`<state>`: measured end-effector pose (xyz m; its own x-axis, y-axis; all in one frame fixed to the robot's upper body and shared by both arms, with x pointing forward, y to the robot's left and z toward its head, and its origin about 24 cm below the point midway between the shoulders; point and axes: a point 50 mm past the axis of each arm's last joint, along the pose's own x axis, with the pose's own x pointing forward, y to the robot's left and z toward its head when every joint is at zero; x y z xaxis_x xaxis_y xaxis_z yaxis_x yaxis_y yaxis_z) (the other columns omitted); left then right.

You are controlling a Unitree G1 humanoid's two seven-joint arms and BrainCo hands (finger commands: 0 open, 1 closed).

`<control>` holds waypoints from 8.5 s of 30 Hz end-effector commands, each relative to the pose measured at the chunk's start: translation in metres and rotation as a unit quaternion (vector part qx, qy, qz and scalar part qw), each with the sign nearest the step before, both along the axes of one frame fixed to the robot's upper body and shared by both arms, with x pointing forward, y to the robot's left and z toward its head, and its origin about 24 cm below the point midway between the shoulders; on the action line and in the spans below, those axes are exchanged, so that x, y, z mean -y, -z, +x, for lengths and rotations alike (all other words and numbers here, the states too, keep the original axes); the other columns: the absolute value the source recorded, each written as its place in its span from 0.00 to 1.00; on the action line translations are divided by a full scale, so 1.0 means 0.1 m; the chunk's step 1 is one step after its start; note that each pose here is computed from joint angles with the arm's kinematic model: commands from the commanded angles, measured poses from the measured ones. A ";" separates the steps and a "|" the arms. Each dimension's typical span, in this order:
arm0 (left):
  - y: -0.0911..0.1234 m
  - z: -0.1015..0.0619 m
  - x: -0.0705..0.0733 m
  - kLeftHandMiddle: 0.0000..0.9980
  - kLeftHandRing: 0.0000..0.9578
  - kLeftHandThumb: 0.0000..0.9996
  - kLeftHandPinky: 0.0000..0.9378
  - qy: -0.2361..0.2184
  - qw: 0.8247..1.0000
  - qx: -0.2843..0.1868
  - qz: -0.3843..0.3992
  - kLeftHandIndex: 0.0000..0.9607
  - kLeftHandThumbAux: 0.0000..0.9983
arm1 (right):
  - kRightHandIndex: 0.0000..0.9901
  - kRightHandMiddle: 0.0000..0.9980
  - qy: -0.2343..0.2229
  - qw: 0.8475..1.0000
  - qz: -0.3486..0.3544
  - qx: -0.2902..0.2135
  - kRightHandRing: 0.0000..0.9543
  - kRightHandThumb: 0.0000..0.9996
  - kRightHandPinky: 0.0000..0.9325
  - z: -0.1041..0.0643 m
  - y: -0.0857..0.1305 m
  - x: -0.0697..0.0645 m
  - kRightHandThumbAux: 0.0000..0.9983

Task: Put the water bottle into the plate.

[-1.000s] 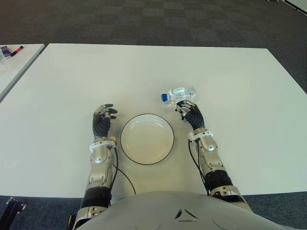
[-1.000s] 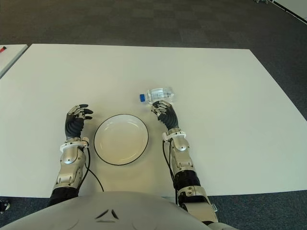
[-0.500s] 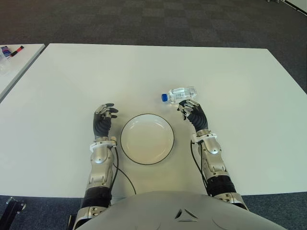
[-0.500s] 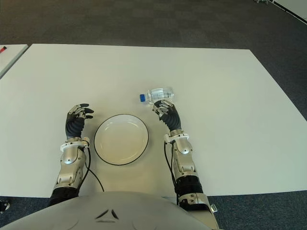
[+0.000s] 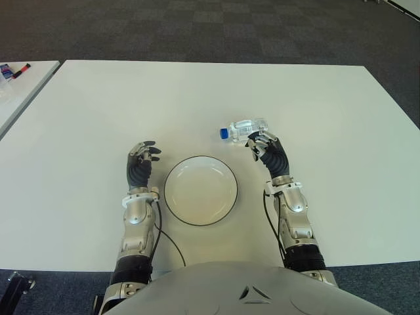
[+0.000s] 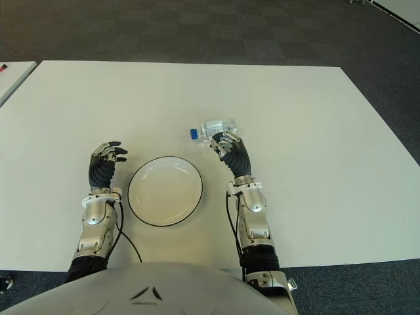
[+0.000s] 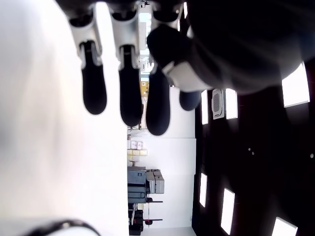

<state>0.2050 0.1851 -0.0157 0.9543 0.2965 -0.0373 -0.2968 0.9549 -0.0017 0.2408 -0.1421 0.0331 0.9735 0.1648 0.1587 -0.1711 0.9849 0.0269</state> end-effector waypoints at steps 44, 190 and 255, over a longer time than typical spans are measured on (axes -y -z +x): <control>0.06 0.03 -0.01 0.54 0.48 0.94 0.51 0.006 1.000 -0.020 0.009 0.41 0.66 | 0.45 0.56 0.016 0.978 -0.064 0.197 0.82 0.85 0.82 0.06 -0.69 0.13 0.67; 0.04 0.05 0.09 0.53 0.48 0.94 0.51 -0.007 1.000 -0.019 0.010 0.40 0.66 | 0.00 0.00 -0.080 0.772 -0.613 0.147 0.03 0.44 0.14 1.14 -0.60 -0.09 0.52; 0.05 0.02 0.02 0.53 0.49 0.94 0.53 -0.010 1.000 -0.019 0.006 0.40 0.66 | 0.00 0.02 -0.075 0.769 -0.625 0.111 0.06 0.21 0.13 1.30 -0.31 -0.18 0.56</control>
<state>0.2080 0.1811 -0.0177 0.9437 0.3253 -0.0601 -0.3249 0.9456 0.0165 0.3709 -0.1266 0.0656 0.9072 0.4181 -0.0467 -0.1339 0.1816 -0.9742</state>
